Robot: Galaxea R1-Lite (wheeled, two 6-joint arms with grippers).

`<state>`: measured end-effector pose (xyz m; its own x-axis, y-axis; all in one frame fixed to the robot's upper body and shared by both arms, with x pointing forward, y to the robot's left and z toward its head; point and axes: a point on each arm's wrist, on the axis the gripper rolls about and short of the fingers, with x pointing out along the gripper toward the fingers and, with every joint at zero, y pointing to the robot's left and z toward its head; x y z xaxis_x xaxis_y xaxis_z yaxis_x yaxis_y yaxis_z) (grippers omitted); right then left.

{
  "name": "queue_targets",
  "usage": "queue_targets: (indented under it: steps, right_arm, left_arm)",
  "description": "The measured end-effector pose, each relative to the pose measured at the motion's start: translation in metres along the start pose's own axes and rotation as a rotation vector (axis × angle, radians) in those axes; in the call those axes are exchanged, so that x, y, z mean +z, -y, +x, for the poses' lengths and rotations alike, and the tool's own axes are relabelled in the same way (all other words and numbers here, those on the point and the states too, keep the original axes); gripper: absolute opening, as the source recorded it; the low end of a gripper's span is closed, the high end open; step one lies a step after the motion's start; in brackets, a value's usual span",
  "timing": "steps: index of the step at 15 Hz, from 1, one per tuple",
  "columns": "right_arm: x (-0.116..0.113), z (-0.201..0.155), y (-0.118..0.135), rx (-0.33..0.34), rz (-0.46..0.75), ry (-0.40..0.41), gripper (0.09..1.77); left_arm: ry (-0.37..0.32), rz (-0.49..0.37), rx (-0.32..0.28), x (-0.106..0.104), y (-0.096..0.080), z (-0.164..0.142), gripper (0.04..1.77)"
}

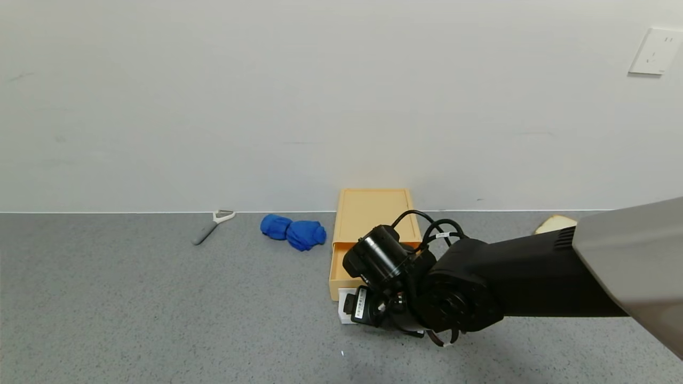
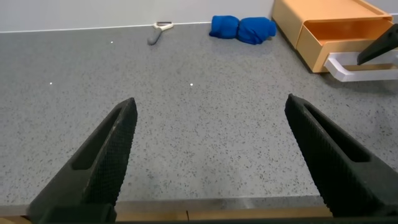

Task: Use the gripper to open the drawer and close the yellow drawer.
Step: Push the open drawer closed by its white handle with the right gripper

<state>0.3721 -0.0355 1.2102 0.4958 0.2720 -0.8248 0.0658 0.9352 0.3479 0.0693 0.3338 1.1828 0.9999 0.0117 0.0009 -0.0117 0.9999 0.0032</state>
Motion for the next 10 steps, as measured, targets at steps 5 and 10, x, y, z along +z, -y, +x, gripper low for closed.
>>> queue_targets:
  steps: [5, 10]
  right_arm:
    - [0.006, 0.003, 0.001, 0.000, -0.006, 0.010, 1.71]
    - [0.014, 0.007, 0.001, 0.002, 0.000, 0.024, 1.71]
  left_arm:
    - [0.000, 0.000, 0.000, 0.000, 0.000, 0.000, 1.72]
    - [0.000, 0.000, 0.000, 0.000, 0.000, 0.000, 1.72]
